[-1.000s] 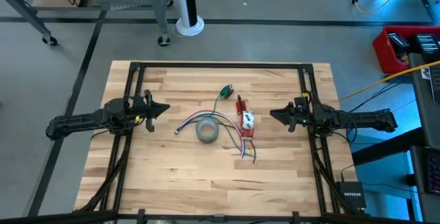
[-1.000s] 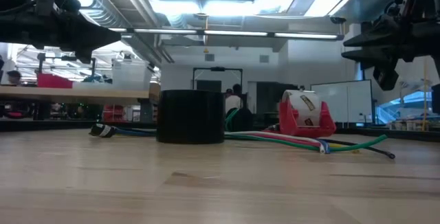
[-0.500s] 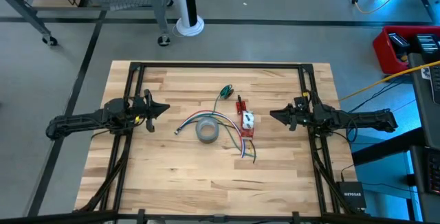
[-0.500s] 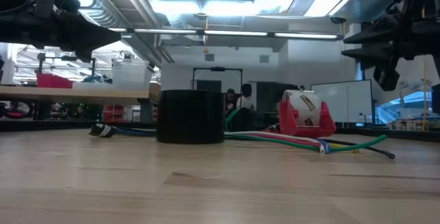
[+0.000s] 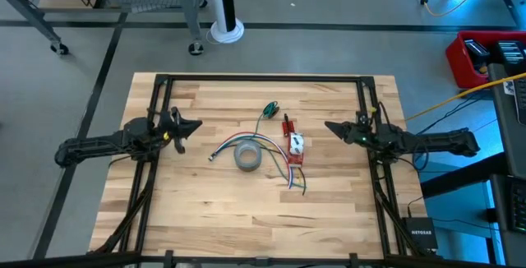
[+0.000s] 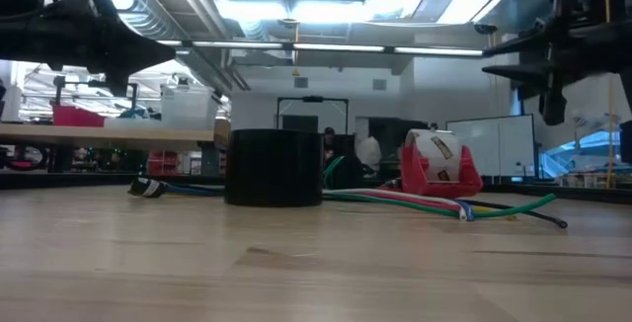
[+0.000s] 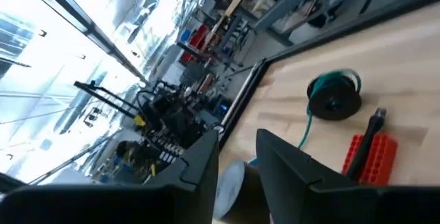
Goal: Coil cords
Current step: Uncoil the green wire from the black spool
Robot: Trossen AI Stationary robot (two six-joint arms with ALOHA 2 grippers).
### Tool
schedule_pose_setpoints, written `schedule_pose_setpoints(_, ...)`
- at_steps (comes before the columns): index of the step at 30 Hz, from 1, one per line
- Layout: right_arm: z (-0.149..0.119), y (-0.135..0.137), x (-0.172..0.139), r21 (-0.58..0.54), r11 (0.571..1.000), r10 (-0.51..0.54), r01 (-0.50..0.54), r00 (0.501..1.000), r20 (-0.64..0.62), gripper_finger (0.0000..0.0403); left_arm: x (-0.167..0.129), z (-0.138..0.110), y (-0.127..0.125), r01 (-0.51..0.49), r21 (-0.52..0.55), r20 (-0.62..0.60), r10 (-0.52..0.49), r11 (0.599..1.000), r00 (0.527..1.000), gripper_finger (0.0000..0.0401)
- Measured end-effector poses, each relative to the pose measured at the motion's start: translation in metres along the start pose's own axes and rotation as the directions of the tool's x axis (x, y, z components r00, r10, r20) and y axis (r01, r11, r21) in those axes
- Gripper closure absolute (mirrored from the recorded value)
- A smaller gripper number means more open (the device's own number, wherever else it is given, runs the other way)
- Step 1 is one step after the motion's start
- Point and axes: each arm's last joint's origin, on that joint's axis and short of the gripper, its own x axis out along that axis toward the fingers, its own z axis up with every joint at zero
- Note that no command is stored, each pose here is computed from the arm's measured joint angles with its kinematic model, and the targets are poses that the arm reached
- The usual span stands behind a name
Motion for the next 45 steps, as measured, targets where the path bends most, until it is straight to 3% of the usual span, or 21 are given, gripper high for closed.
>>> schedule_pose_setpoints(4,0.012,0.015,0.012,-0.119,0.991,-0.064,0.065,0.998,0.014,0.0299,0.002,0.001,0.0,-0.006,-0.066,0.012,0.007,0.998,1.0,0.0401)
schedule_pose_setpoints(8,0.025,0.032,0.036,-0.269,0.949,-0.18,0.164,0.983,-0.035,0.0299,0.004,0.002,-0.001,-0.004,-0.074,0.017,0.005,0.997,1.0,0.0401)
schedule_pose_setpoints(17,0.046,0.044,0.113,-0.572,0.757,-0.469,0.317,0.873,-0.136,0.0299,0.008,-0.004,-0.001,-0.025,-0.033,-0.043,0.023,0.999,0.999,0.0401)
schedule_pose_setpoints(24,0.048,0.025,0.172,-0.748,0.643,-0.528,0.164,0.803,-0.278,0.0299,0.009,-0.005,0.0,-0.029,-0.02,-0.057,0.028,0.999,0.998,0.0401)
schedule_pose_setpoints(28,0.048,0.011,0.2,-0.832,0.545,-0.578,0.101,0.764,-0.286,0.0299,0.009,-0.005,0.0,-0.03,-0.026,-0.06,0.028,0.999,0.998,0.0401)
schedule_pose_setpoints(33,0.046,0.0,0.225,-0.895,0.446,-0.603,0.002,0.74,-0.299,0.0299,0.009,-0.007,0.0,-0.037,-0.023,-0.079,0.035,0.999,0.996,0.0401)
schedule_pose_setpoints(45,0.043,-0.004,0.257,-0.949,0.259,-0.608,-0.18,0.733,-0.304,0.0299,0.009,-0.009,0.001,-0.047,-0.058,-0.1,0.041,0.997,0.994,0.0401)
